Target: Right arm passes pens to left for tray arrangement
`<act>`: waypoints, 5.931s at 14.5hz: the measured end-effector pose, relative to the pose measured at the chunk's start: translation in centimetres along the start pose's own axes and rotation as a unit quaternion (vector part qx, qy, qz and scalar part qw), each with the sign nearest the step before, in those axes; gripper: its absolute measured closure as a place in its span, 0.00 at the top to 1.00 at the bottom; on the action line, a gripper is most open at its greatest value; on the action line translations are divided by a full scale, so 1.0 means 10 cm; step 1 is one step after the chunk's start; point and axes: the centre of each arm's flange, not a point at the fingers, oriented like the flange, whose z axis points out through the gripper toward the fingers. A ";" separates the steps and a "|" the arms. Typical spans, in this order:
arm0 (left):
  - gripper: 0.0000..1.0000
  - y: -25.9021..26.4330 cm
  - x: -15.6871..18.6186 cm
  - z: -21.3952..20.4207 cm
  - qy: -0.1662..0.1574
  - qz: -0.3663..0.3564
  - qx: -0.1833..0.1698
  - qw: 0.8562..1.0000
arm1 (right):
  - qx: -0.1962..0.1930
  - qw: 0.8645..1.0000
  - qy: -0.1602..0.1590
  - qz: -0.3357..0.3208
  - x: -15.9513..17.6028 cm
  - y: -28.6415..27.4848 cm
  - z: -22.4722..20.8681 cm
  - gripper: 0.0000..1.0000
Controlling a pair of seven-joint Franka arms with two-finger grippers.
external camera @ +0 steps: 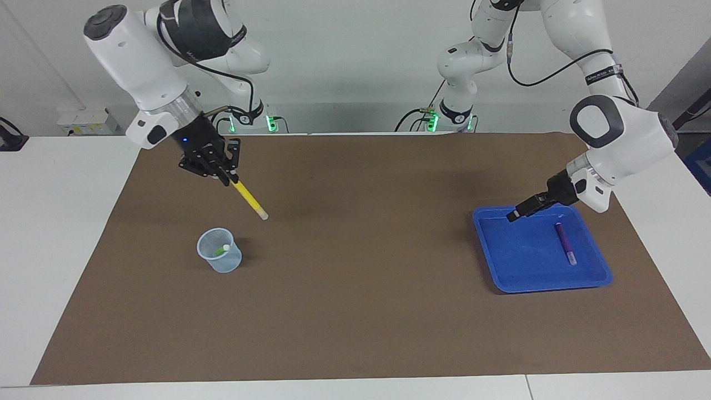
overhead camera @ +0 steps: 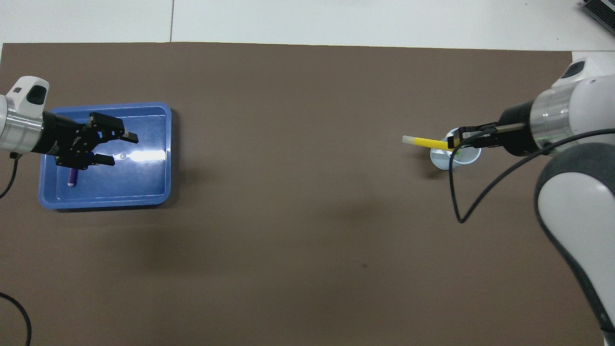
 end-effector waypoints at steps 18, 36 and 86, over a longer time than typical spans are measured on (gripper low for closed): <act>0.89 1.50 -0.72 0.74 -0.037 -0.267 -0.155 0.951 | 0.145 0.957 0.078 0.240 -0.16 -2.40 1.39 0.18; 0.48 1.80 -1.09 1.14 -0.071 -0.272 -0.146 0.948 | 0.145 0.956 0.074 0.244 -0.19 -2.47 1.43 0.18; 0.18 -0.63 0.67 0.64 0.117 0.269 0.259 0.920 | -0.104 0.992 -0.034 -0.061 0.08 0.96 1.45 0.70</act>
